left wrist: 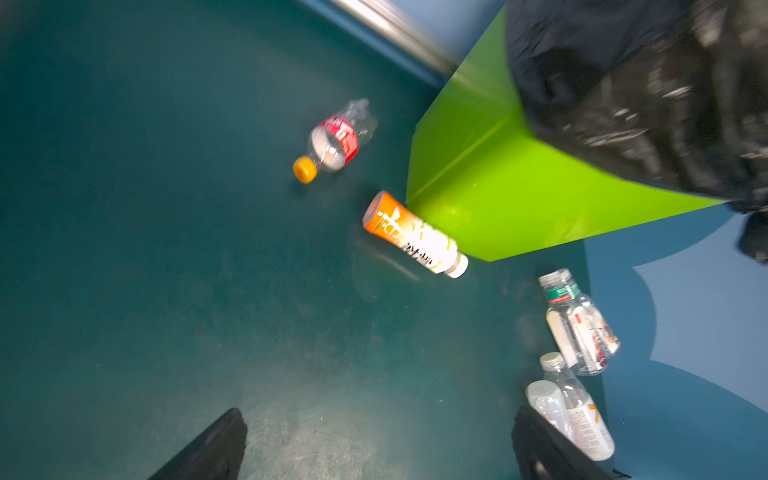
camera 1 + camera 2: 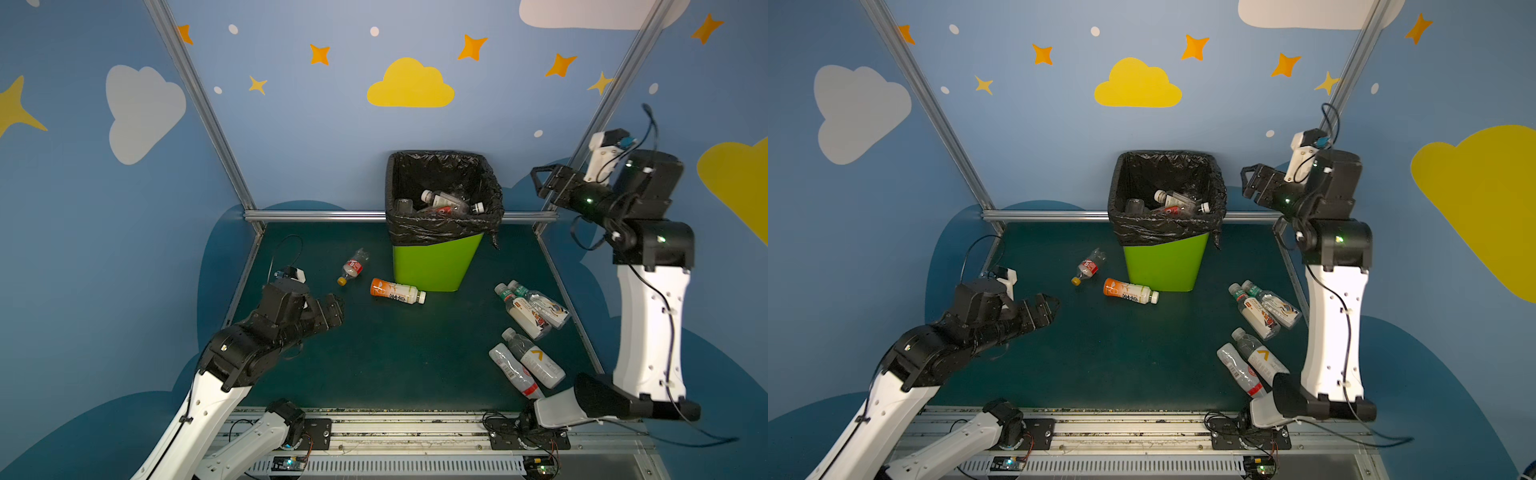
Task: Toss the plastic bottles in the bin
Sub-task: 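Lower the right gripper to the cluster while the left gripper reaches the crushed bottle, then close the left gripper on the crushed red-label yellow-capped bottle, then lift the crushed bottle over the green bin and open the left gripper, then withdraw the left gripper while the right gripper descends on the frosted bottle, then close the right gripper on the frosted red-banded bottle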
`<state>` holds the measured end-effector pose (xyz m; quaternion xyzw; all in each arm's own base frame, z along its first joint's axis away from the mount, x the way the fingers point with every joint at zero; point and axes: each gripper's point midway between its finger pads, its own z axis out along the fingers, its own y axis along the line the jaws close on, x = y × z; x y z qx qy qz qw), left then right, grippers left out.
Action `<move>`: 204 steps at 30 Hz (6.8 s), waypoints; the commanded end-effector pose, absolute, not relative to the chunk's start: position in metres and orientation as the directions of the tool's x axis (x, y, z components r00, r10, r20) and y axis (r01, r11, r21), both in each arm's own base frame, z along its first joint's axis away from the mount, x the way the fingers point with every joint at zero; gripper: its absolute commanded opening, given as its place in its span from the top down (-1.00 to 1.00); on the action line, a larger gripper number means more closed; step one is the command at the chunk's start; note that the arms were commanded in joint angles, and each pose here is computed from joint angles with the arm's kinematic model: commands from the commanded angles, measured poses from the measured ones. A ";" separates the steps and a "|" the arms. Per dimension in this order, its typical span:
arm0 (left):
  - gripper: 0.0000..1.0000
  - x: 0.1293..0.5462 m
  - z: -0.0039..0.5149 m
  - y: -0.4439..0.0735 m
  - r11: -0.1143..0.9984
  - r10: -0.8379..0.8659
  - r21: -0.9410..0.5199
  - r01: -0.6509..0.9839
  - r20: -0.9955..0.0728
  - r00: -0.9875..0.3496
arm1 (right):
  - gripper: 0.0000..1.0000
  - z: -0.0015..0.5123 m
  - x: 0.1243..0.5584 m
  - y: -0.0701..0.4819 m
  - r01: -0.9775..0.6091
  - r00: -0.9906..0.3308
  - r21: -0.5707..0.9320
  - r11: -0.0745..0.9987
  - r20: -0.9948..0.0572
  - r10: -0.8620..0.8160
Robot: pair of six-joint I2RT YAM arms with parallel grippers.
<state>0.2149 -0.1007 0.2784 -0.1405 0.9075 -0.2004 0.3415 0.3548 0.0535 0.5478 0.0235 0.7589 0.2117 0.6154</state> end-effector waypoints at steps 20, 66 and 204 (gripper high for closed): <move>-1.00 0.299 0.235 -0.105 0.975 -0.211 -0.175 -0.134 -0.556 -0.804 | -0.51 0.299 0.203 0.105 -0.204 -0.810 0.483 0.852 -0.571 0.130; -0.94 0.528 0.059 -0.121 0.986 0.107 -0.090 0.137 -0.278 -0.955 | -0.26 0.194 0.242 0.134 -0.037 -0.935 0.442 0.896 -0.331 0.125; -1.00 0.229 0.223 -0.123 0.931 -0.265 -0.366 -0.016 -0.643 -0.719 | -0.60 0.022 0.179 0.049 0.092 -0.934 -0.117 0.989 0.333 0.126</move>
